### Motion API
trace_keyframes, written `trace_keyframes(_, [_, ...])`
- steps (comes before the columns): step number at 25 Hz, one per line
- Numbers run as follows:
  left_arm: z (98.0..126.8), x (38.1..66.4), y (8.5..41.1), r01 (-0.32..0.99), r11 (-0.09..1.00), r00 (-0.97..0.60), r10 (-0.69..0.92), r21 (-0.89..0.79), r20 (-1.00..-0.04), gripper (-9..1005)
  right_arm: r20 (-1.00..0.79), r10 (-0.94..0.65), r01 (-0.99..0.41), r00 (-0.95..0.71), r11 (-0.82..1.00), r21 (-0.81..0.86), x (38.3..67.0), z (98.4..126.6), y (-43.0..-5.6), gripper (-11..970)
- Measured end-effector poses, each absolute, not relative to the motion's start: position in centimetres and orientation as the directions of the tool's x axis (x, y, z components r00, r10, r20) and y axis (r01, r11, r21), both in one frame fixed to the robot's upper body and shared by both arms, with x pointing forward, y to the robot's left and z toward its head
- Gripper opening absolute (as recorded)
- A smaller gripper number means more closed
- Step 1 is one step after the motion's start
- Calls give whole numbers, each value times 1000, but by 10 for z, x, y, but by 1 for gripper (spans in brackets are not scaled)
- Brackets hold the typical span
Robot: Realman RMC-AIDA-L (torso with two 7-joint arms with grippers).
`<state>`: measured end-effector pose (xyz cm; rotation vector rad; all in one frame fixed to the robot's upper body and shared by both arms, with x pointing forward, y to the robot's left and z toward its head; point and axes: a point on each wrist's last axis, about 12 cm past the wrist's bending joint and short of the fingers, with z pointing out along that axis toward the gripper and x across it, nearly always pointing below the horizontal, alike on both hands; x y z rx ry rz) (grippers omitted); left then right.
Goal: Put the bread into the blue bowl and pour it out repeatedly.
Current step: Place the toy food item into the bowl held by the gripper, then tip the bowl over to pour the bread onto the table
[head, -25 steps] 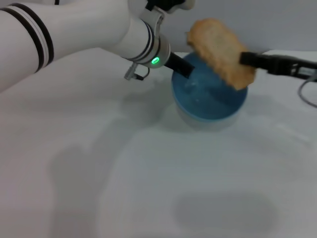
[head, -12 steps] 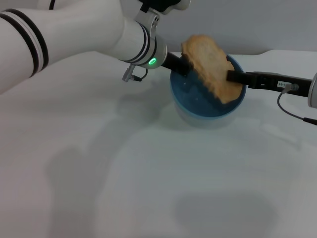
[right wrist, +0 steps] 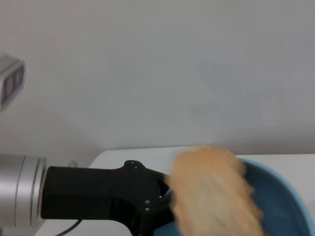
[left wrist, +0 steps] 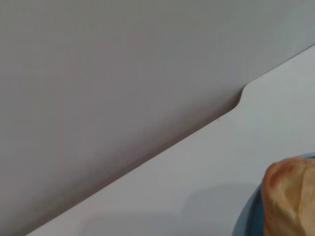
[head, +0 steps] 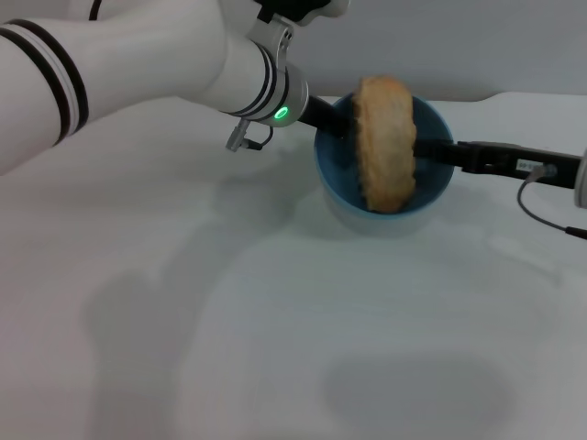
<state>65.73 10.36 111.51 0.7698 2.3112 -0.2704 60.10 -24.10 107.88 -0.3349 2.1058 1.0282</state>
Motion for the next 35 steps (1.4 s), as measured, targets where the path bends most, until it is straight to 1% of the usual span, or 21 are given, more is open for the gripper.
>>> trace_keyframes(2, [1114, 657, 105, 593, 805, -595, 453, 17, -663, 0, -726, 131, -498, -675, 645, 579, 598, 1082, -252, 422])
trace_keyframes(3, [1114, 657, 105, 594, 804, -594, 454, 18, -664, 0, -726, 131, -498, -675, 645, 579, 598, 1082, -252, 422])
trace_keyframes(7, [1115, 658, 106, 594, 804, -590, 455, 24, -667, 0, -739, 195, -478, -645, 652, 589, 591, 1088, -272, 424])
trace_keyframes(12, [1116, 661, 105, 608, 789, -530, 485, 87, -696, -1, -780, 309, -405, -545, 717, 567, 575, 1087, -317, 426])
trace_keyframes(15, [1116, 662, 99, 631, 756, -436, 532, 176, -726, -1, -790, 376, -320, -484, 764, 560, 560, 1076, -345, 427])
trace_keyframes(18, [1119, 664, 92, 643, 728, -356, 560, 238, -748, -1, -795, 409, -249, -448, 797, 550, 545, 1062, -362, 428])
trace_keyframes(21, [1124, 665, 84, 651, 703, -286, 577, 286, -765, -1, -792, 444, -187, -419, 811, 554, 531, 1049, -374, 429])
trace_keyframes(24, [1128, 665, 76, 662, 664, -204, 605, 347, -769, -1, -788, 465, -147, -403, 817, 557, 520, 1041, -381, 430])
trace_keyframes(27, [1132, 665, 71, 669, 644, -170, 619, 371, -767, 0, -780, 473, -128, -409, 817, 563, 515, 1036, -384, 431])
trace_keyframes(31, [1133, 660, 60, 686, 569, -63, 668, 454, -741, 0, -778, 478, -113, -408, 819, 562, 514, 1035, -385, 433])
trace_keyframes(33, [1133, 655, 52, 687, 485, 59, 705, 541, -707, 0, -779, 476, -109, -409, 822, 559, 516, 1035, -385, 434])
trace_keyframes(35, [1133, 653, 51, 684, 469, 86, 709, 559, -700, 0, -778, 476, -110, -410, 821, 560, 517, 1035, -384, 434])
